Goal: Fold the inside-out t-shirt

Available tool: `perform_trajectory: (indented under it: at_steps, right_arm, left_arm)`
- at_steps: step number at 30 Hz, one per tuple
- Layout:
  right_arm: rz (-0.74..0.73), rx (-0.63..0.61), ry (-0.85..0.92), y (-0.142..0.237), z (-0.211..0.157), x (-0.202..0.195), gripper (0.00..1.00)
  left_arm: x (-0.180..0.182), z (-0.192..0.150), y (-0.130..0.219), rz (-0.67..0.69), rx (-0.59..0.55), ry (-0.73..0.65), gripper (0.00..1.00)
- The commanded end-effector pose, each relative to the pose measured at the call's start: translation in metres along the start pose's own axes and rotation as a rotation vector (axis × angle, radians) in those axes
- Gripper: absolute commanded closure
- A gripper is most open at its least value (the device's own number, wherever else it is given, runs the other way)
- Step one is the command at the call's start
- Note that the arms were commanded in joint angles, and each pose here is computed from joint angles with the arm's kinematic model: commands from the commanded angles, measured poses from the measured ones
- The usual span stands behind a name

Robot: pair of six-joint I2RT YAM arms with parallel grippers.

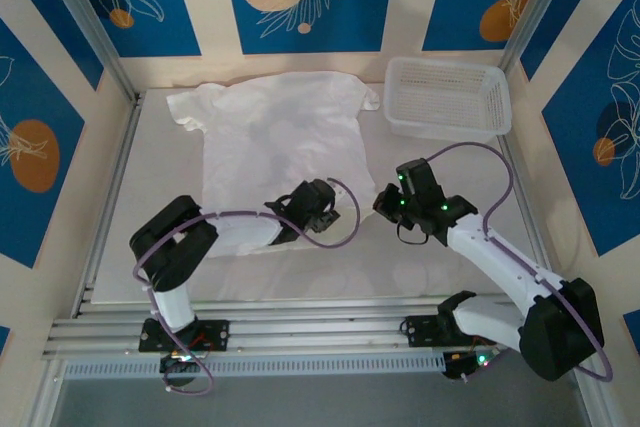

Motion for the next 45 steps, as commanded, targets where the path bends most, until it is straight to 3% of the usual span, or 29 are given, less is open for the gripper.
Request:
perform_trajectory:
  at_steps: [1,6,13,14,15,17,19,21,24,25,30,33,34,37,38,45]
  right_arm:
    - [-0.029,-0.034,-0.002,0.011,0.007,-0.006,1.00]
    - [-0.057,-0.047,-0.017,0.014,0.011,-0.016,1.00]
    - [-0.118,-0.088,-0.090,0.023,0.019,-0.045,1.00]
    - [-0.122,-0.094,-0.093,0.025,0.020,-0.047,1.00]
    - [-0.123,-0.092,-0.096,0.025,0.020,-0.050,1.00]
    - [-0.093,-0.076,-0.081,0.024,0.020,-0.048,1.00]
    - [-0.025,-0.051,-0.041,0.020,0.019,-0.037,1.00]
    - [0.012,-0.056,-0.003,0.021,0.021,-0.028,0.88]
    - [0.065,-0.134,0.087,0.036,0.031,-0.010,0.55]
    - [0.137,-0.165,0.170,0.042,0.032,0.004,0.49]
    - [0.620,-0.207,0.779,0.058,-0.019,0.101,0.37]
    - [0.597,-0.357,1.046,0.034,-0.053,0.136,0.49]
    - [0.563,-0.408,1.136,0.022,-0.062,0.145,0.57]
    - [0.388,-0.585,1.316,-0.019,-0.069,0.161,0.95]
    - [0.324,-0.632,1.359,-0.030,-0.067,0.164,1.00]
    - [-0.185,-0.936,1.833,-0.116,-0.050,0.178,1.00]
  left_arm:
    - [0.037,-0.017,0.011,0.317,0.082,-0.031,0.25]
    - [0.075,-0.029,0.026,0.411,0.148,0.055,0.25]
    - [0.133,-0.047,0.051,0.464,0.147,0.348,0.30]
    - [0.135,-0.048,0.053,0.439,0.138,0.366,0.37]
    - [0.134,-0.047,0.055,0.379,0.124,0.376,0.54]
    - [0.121,-0.036,0.060,0.171,0.087,0.354,0.99]
    - [0.095,-0.012,0.074,-0.105,0.022,0.334,1.00]
    - [0.085,0.005,0.090,-0.208,-0.055,0.345,1.00]
    - [0.095,0.014,0.107,-0.171,-0.088,0.401,1.00]
    - [0.097,0.017,0.112,-0.175,-0.089,0.401,1.00]
    - [0.096,0.033,0.129,-0.259,-0.065,0.425,1.00]
    - [0.100,0.040,0.134,-0.241,-0.073,0.465,1.00]
    - [0.102,0.044,0.136,-0.239,-0.086,0.474,1.00]
    - [0.107,0.052,0.144,-0.228,-0.121,0.493,1.00]
    - [0.109,0.055,0.146,-0.227,-0.130,0.496,1.00]
    - [0.119,0.074,0.164,-0.236,-0.134,0.561,1.00]
Point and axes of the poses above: each hand's point on the last joint's axis, 136 mm out from that joint toward the fingers, its own y axis back along the fingers, its own x axis along the line the jaws close on, z = x × y, the point moved 7 cm from there along y, back along the fingers, and after that the axes turned 8 degrees about y, right-handed, at the moved point
